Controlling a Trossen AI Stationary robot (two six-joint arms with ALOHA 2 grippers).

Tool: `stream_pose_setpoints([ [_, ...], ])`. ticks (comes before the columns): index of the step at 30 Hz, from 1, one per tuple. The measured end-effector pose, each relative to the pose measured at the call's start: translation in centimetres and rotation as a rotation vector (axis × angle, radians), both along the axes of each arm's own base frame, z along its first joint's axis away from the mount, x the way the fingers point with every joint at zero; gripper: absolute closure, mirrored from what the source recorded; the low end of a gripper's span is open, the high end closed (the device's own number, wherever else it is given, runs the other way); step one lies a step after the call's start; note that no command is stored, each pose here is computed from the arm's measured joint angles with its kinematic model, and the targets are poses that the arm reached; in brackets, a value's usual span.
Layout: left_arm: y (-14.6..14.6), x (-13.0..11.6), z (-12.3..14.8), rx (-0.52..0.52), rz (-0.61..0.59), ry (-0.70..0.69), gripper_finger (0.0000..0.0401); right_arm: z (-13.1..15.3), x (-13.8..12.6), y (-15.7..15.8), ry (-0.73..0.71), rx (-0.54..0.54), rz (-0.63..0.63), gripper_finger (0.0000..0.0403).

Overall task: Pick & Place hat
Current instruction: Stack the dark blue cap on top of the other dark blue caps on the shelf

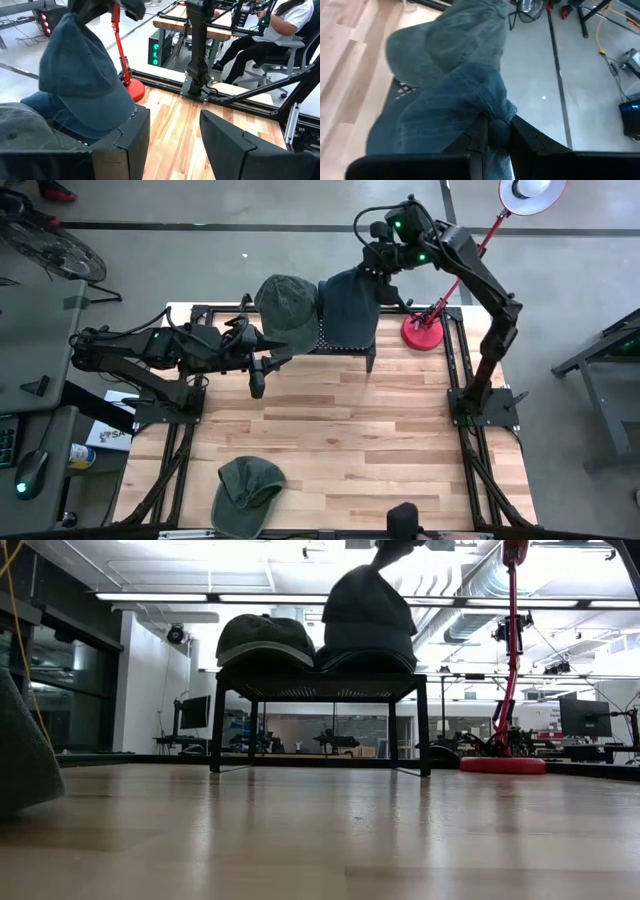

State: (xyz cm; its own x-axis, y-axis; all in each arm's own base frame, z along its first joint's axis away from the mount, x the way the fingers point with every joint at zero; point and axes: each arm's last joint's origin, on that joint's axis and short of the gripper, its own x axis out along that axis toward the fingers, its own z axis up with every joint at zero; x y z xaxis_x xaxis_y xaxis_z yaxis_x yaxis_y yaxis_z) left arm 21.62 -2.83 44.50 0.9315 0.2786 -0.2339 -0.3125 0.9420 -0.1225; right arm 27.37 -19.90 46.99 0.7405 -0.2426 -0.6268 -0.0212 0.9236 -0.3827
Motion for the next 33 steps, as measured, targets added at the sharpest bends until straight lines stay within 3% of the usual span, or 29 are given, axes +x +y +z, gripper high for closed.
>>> stream_pose_setpoints([
  [24,0.0,0.0,0.0,-0.016,0.004,-0.003,0.0231,-4.1,2.6,-5.5,0.049,-0.015,-0.059,0.0363],
  [33,0.0,0.0,0.0,-0.017,0.004,-0.003,0.0231,-4.5,2.9,-5.8,0.054,-0.007,-0.066,0.0317],
])
